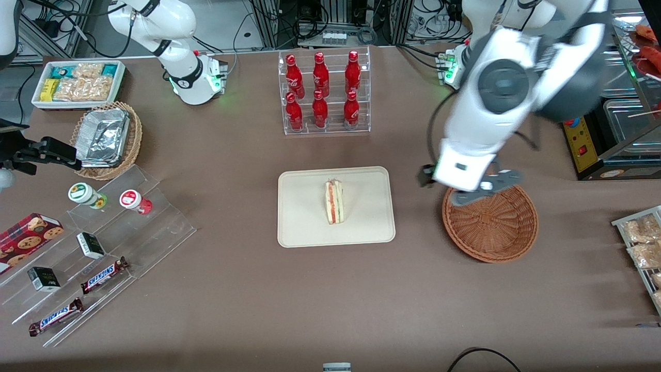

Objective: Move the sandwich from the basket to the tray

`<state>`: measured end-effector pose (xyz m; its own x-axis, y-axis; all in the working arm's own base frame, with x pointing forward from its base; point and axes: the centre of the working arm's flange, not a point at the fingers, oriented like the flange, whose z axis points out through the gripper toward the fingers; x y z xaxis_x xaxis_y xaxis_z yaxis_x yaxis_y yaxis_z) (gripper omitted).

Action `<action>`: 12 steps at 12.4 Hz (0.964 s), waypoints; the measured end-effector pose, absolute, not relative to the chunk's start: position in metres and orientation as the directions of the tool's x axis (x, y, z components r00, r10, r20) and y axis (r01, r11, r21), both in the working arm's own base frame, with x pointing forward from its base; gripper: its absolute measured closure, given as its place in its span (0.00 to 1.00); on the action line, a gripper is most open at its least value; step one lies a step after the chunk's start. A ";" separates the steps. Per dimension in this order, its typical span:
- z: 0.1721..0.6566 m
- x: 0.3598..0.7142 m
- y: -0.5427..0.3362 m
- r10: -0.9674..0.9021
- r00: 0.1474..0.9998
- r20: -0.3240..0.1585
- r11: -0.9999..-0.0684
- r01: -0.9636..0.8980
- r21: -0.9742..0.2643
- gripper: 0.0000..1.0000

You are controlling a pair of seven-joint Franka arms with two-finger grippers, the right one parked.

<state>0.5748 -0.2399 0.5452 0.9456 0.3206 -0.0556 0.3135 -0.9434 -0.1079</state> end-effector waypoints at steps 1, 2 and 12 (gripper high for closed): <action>0.550 0.578 -0.221 0.308 0.949 -0.065 -0.948 0.300 -0.108 0.00; 0.554 0.581 -0.204 0.295 0.953 -0.070 -0.952 0.287 -0.107 0.00; 0.611 0.560 -0.080 0.135 0.982 -0.130 -0.990 0.130 -0.048 0.00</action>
